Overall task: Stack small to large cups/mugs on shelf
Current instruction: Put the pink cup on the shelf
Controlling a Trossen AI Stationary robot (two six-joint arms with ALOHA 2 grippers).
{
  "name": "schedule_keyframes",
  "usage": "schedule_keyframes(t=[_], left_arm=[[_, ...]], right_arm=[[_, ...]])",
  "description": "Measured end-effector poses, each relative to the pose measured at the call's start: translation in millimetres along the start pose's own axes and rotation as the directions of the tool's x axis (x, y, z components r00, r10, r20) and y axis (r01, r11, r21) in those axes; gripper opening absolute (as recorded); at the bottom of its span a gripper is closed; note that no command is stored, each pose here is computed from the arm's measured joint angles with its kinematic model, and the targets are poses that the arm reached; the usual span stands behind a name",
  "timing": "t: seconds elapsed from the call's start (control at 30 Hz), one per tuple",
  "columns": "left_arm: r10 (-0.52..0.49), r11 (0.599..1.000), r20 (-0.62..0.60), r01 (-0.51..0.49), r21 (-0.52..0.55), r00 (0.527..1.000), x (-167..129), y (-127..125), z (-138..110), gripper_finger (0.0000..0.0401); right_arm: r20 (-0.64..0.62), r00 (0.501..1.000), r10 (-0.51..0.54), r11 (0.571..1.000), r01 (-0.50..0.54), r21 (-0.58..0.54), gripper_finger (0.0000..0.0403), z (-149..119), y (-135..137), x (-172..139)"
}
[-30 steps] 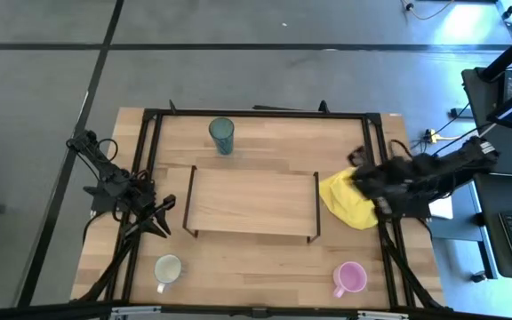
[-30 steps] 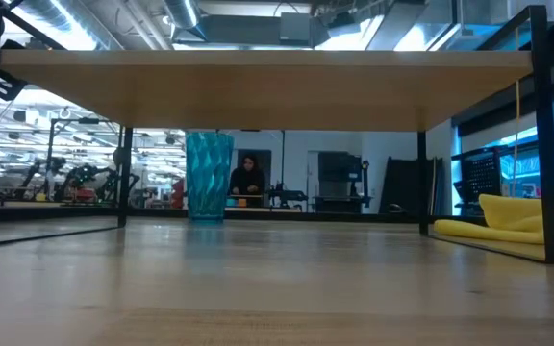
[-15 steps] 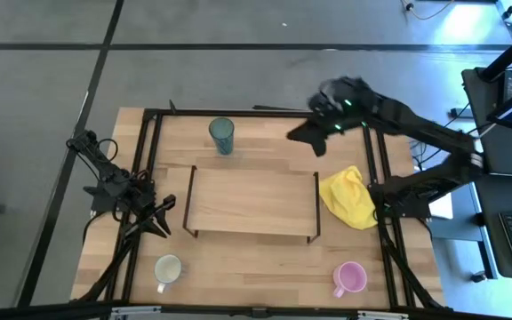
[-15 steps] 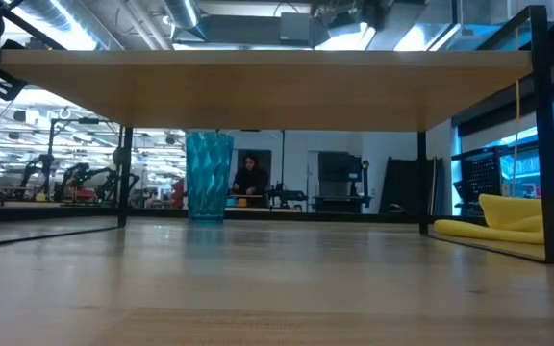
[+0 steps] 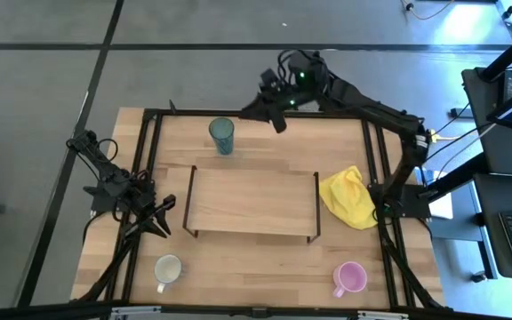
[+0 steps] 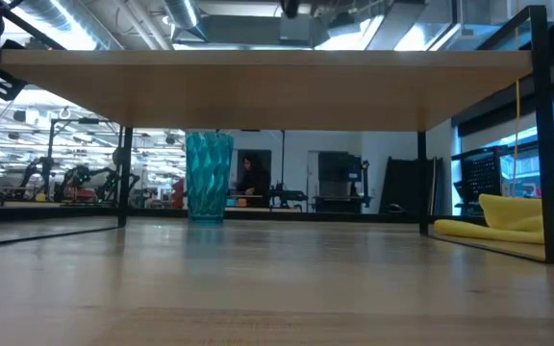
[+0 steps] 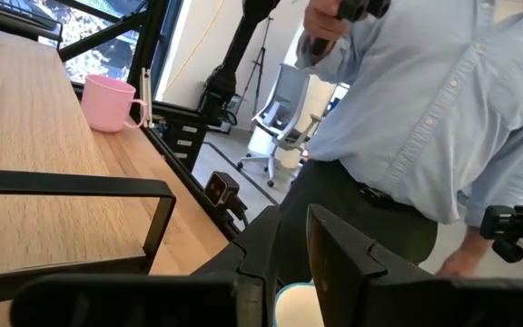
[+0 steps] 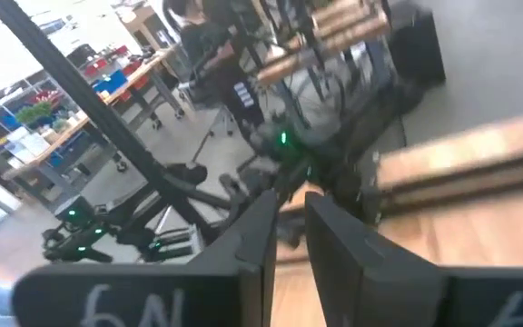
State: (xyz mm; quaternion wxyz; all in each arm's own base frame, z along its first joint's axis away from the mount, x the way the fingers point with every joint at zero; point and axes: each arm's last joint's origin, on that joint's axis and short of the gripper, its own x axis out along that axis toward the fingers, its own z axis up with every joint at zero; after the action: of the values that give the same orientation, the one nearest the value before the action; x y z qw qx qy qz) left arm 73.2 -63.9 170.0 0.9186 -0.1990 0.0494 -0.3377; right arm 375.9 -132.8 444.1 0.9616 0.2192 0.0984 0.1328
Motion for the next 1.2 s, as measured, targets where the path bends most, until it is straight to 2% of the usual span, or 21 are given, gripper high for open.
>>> schedule_keyframes(t=[0.23,0.3,0.4,0.57,0.67,0.77,0.97,1.0,1.07,1.13,1.2], left_arm=[[0.0,1.0,0.0,0.0,0.0,1.0,0.0,0.0,0.0,0.0053],[0.0,1.0,0.001,0.0,0.0,1.0,0.0,0.1,0.0,0.0053],[0.001,1.0,0.0,-0.001,0.0,1.0,0.0,0.0,0.0,0.0053],[0.001,1.0,0.0,-0.001,0.0,1.0,0.0,0.1,0.0,0.0053],[0.001,1.0,0.0,-0.001,0.0,1.0,0.0,0.0,0.0,0.0053],[0.0,1.0,0.0,0.0,0.0,1.0,0.0,0.0,0.0,0.0053],[0.0,1.0,0.001,0.0,0.0,1.0,0.0,0.0,0.1,0.0053],[0.0,1.0,0.0,0.0,0.0,1.0,0.0,0.0,-0.1,0.0053],[0.001,1.0,0.0,-0.001,0.0,1.0,0.0,0.0,0.0,0.0053],[0.0,1.0,0.0,0.0,0.0,1.0,0.0,0.0,0.0,0.0053],[0.001,1.0,0.0,-0.001,0.0,1.0,0.0,0.1,-0.1,0.0053]], right_arm=[[0.031,0.999,-0.019,1.0,0.02,-0.015,0.0062,12.5,-10.2,-1.4],[0.047,0.998,-0.031,0.998,0.034,-0.06,0.0062,16.3,-13.2,-7.4],[0.063,0.996,-0.07,0.984,0.079,-0.157,0.0062,21.1,-24.4,-19.8],[0.031,0.981,-0.193,0.974,0.196,-0.111,0.0062,25.5,-43.2,-59.2],[-0.04,0.962,-0.271,0.96,0.267,-0.084,0.0062,21.2,-50.6,-84.0],[-0.167,0.929,-0.33,0.944,0.327,-0.041,0.0062,8.2,-55.7,-100.8],[-0.449,0.846,-0.288,0.934,0.351,0.062,0.0062,-23.9,-50.6,-115.0],[-0.478,0.839,-0.26,0.939,0.336,0.078,0.0062,-27.8,-47.8,-114.0],[-0.477,0.866,-0.149,0.967,0.229,0.114,0.0062,-30.2,-39.9,-107.2],[-0.402,0.914,0.056,0.991,-0.001,0.135,0.0062,-25.9,-27.9,-96.6],[-0.287,0.917,0.278,0.961,-0.268,0.074,0.0062,-13.6,-16.1,-84.6]])
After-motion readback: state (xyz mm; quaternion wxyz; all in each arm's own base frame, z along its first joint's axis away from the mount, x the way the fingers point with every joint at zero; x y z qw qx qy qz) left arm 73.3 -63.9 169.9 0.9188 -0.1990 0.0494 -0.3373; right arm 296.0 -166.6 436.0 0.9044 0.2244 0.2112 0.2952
